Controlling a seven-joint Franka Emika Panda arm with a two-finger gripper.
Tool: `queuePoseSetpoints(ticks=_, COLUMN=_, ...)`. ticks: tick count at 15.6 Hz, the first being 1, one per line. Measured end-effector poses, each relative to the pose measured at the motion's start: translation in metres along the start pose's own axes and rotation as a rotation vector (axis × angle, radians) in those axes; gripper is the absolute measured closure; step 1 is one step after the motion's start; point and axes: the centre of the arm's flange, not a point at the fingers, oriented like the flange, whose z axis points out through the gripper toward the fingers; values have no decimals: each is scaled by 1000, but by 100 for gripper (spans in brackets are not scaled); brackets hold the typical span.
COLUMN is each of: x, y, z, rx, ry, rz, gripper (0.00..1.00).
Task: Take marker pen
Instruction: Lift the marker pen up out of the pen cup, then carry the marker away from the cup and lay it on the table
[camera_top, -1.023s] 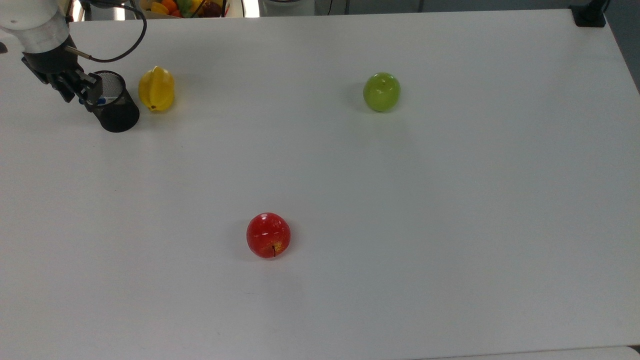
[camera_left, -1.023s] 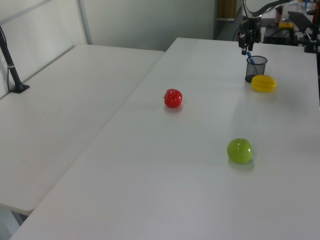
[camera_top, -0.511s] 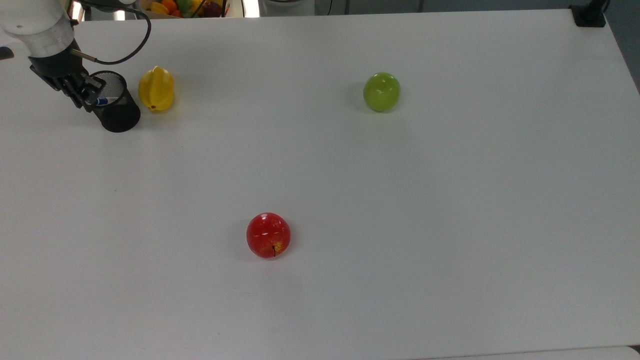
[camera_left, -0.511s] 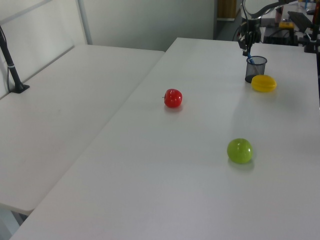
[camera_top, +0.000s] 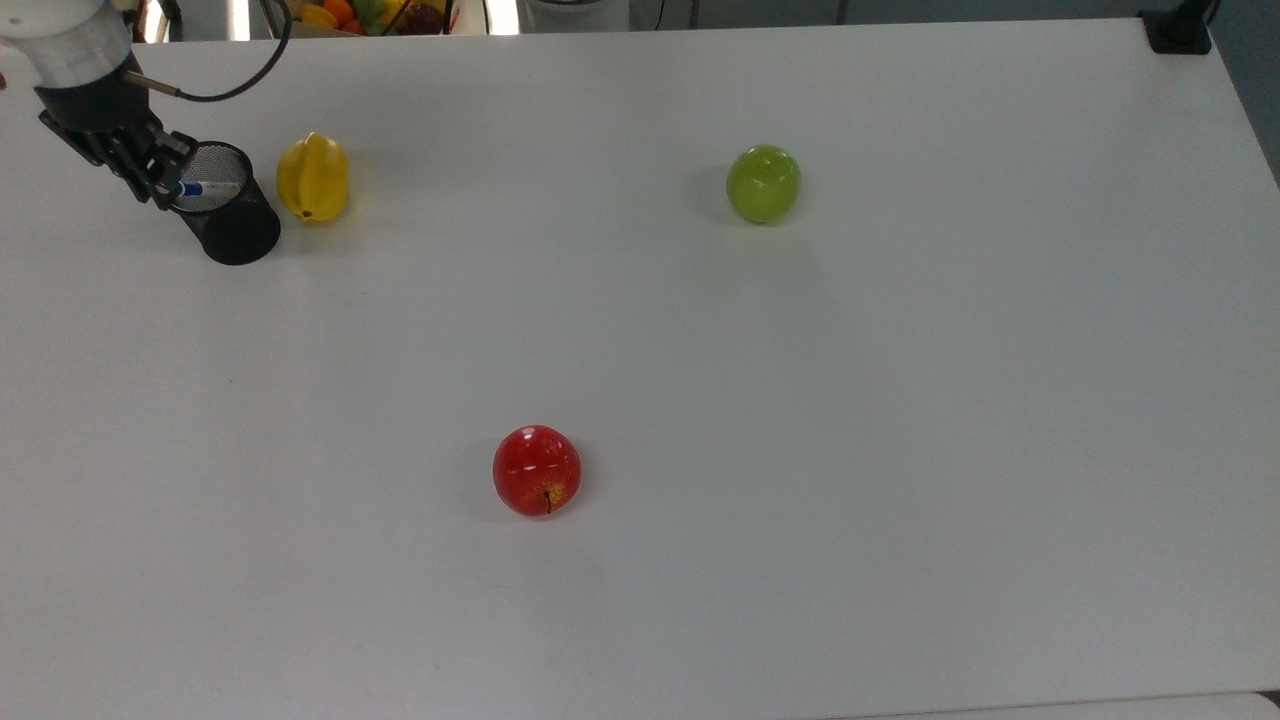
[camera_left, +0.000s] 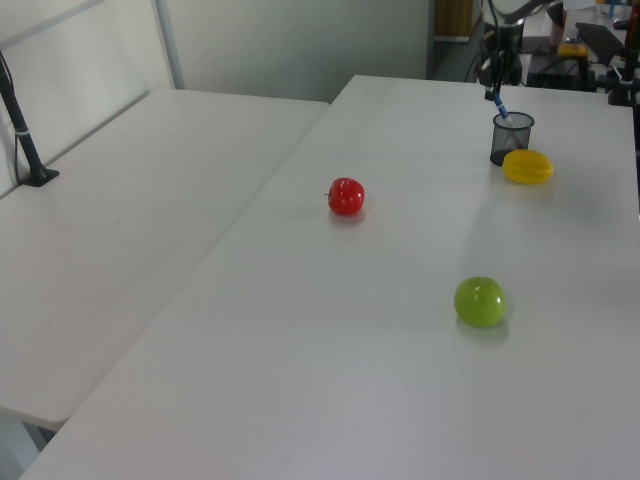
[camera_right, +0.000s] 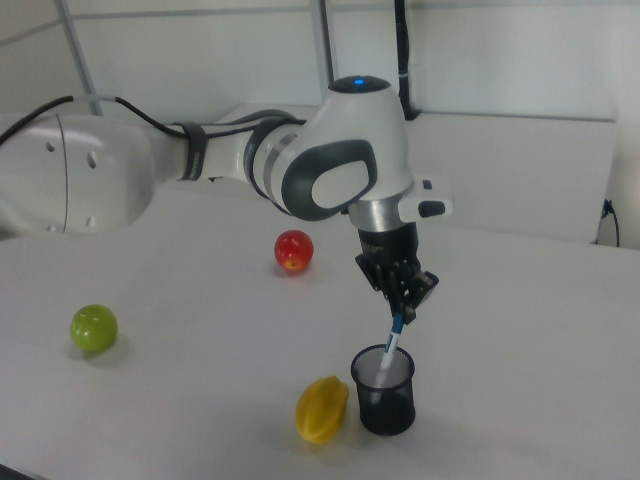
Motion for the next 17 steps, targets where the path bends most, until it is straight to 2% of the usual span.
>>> queuePoseSetpoints(ticks=4, x=1, y=0, z=-77, rx=44, ry=116, rz=15, gripper=82)
queuePoseSetpoints(ticks=7, x=-6, y=-5, z=-113, rx=76, ry=142, rz=7, gripper=82)
queuePoseSetpoints(ticks=9, x=-10, y=-25, z=-122, rx=110, ry=104, rz=-25, gripper=82)
queuePoseSetpoints(ticks=12, x=-14, y=-80, z=-116, rx=149, ry=20, rz=-110, gripper=82)
queuePoseSetpoints(ticks=17, x=-18, y=-180, z=-83, rx=163, ry=-98, rz=-166, gripper=82)
